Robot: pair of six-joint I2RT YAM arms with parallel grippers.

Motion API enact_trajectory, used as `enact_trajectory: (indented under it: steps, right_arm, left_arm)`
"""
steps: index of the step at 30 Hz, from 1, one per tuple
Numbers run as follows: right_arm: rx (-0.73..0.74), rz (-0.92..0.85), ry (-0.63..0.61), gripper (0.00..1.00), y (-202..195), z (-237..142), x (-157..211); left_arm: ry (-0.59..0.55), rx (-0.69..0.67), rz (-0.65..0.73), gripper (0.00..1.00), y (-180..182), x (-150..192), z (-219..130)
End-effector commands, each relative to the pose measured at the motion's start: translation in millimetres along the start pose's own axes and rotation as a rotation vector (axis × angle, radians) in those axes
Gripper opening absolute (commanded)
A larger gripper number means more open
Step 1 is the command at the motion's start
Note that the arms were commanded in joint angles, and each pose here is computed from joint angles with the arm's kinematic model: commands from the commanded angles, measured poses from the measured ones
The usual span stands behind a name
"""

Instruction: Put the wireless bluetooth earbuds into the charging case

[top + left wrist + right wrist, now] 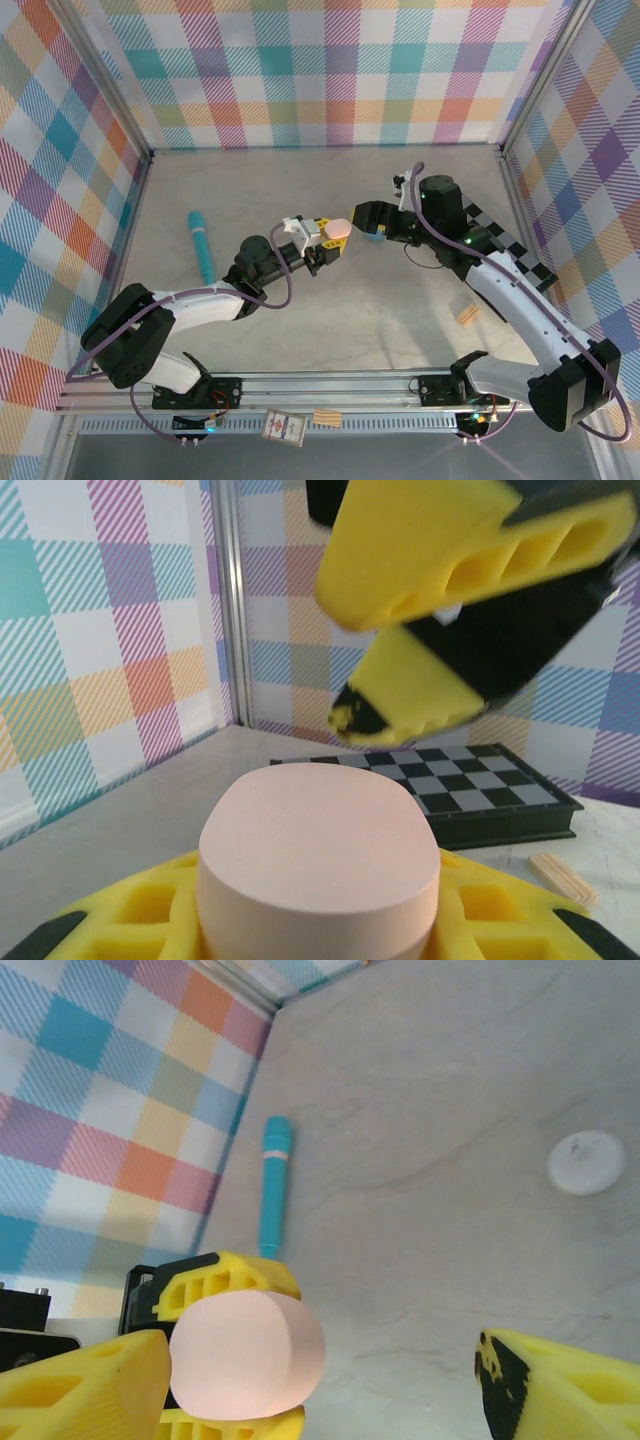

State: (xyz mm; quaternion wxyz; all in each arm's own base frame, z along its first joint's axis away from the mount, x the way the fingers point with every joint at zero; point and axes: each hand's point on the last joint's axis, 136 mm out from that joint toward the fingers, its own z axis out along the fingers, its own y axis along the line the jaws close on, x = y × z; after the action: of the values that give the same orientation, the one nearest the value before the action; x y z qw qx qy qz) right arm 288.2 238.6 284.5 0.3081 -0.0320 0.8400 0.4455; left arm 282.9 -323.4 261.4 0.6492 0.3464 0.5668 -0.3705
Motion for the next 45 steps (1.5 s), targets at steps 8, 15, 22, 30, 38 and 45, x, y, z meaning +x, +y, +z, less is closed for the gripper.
enact_trajectory:
  steps: [8,15,22,30,38,45]
  right_arm:
    - [-0.362,0.298,0.108,0.74,47,5,6]
    - [-0.404,0.332,0.157,0.66,52,10,13]
    - [-0.399,0.373,0.148,0.40,46,15,13]
    - [-0.360,0.350,0.121,0.19,38,19,11]
    - [-0.243,0.305,0.063,0.18,10,28,10]
    - [-0.086,0.332,0.075,0.18,-48,55,30]
  left_arm:
    - [-0.150,0.062,-0.016,0.36,-8,-48,-1]
    - [-0.151,0.077,-0.032,0.35,-8,-47,5]
    - [-0.155,0.079,-0.040,0.35,-7,-43,6]
    - [-0.116,0.076,-0.024,0.39,-9,-33,3]
    - [0.033,0.114,0.052,0.85,-18,-13,-9]
    - [0.287,0.124,0.110,1.00,-26,23,-40]
